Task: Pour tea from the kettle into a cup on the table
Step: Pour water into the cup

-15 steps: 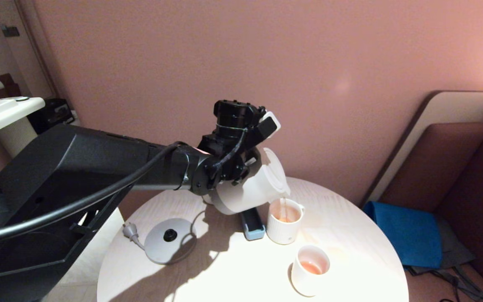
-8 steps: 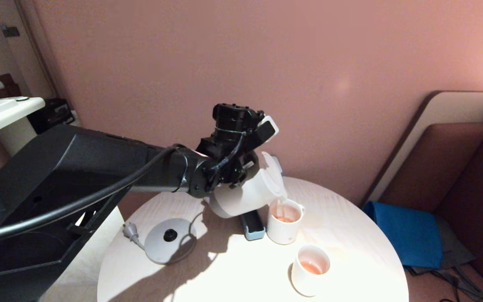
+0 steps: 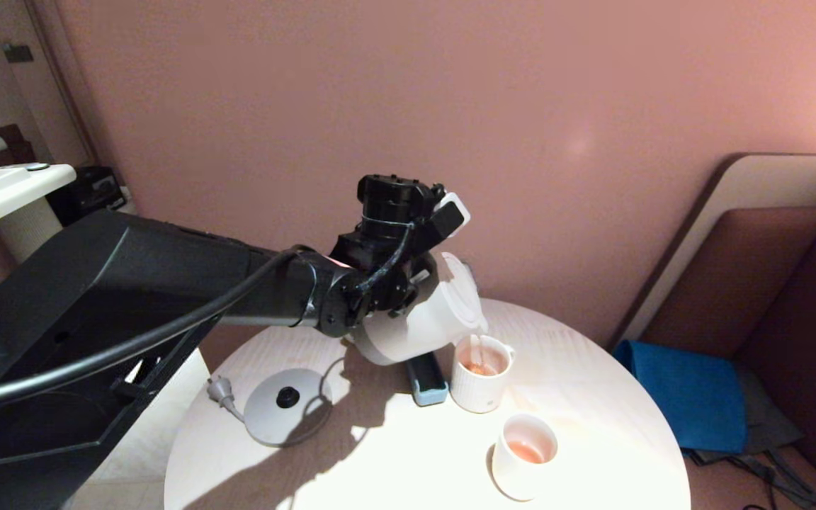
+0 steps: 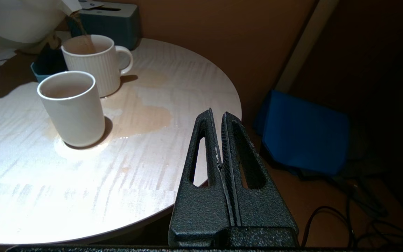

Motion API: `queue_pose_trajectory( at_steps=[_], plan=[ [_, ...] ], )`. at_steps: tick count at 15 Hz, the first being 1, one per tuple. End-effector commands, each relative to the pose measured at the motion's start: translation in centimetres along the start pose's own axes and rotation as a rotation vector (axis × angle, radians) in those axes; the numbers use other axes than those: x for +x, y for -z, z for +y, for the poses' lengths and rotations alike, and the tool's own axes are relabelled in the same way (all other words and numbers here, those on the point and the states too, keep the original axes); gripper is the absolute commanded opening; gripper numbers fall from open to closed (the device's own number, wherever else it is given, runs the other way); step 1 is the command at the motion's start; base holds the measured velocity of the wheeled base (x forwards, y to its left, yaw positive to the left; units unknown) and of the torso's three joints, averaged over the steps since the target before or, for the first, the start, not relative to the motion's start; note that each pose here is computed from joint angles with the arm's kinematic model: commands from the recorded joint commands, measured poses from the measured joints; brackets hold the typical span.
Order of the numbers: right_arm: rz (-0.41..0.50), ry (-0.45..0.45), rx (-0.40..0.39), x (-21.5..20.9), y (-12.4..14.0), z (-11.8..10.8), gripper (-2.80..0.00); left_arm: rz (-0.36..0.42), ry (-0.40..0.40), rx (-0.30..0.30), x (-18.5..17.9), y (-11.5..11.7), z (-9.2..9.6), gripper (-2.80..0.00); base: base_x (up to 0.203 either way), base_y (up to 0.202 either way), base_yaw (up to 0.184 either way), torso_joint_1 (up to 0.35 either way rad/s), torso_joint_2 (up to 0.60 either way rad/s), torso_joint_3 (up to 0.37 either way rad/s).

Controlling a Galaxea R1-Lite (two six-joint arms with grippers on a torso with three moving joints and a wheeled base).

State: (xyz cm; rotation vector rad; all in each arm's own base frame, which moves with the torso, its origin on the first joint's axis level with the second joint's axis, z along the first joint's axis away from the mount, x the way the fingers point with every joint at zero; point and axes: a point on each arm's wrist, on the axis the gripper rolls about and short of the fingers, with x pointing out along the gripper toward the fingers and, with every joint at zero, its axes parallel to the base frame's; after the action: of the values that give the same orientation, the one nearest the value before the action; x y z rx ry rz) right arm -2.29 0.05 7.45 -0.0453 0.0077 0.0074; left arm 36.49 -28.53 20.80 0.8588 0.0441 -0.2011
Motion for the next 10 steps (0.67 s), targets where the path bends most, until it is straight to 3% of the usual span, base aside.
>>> queue_pose_trajectory(
  at_steps=[1,5,10],
  plan=[
    [0.001,0.000,-0.001,0.0,0.0,0.0,-2.80,0.005,0.001,0.005,-0.4,0.5,-0.1,-2.80,0.000,0.000,0.000,0.000,0.00,0.000],
    [0.001,0.000,-0.001,0.0,0.0,0.0,-2.80,-0.002,-0.033,-0.050,-1.1,0.9,0.7,-2.80,0.000,0.000,0.000,0.000,0.00,0.000],
    [0.001,0.000,-0.001,0.0,0.0,0.0,-2.80,0.010,-0.028,-0.226,-1.9,1.2,0.9,-2.80,0.000,0.000,0.000,0.000,0.00,0.000]
  ],
)
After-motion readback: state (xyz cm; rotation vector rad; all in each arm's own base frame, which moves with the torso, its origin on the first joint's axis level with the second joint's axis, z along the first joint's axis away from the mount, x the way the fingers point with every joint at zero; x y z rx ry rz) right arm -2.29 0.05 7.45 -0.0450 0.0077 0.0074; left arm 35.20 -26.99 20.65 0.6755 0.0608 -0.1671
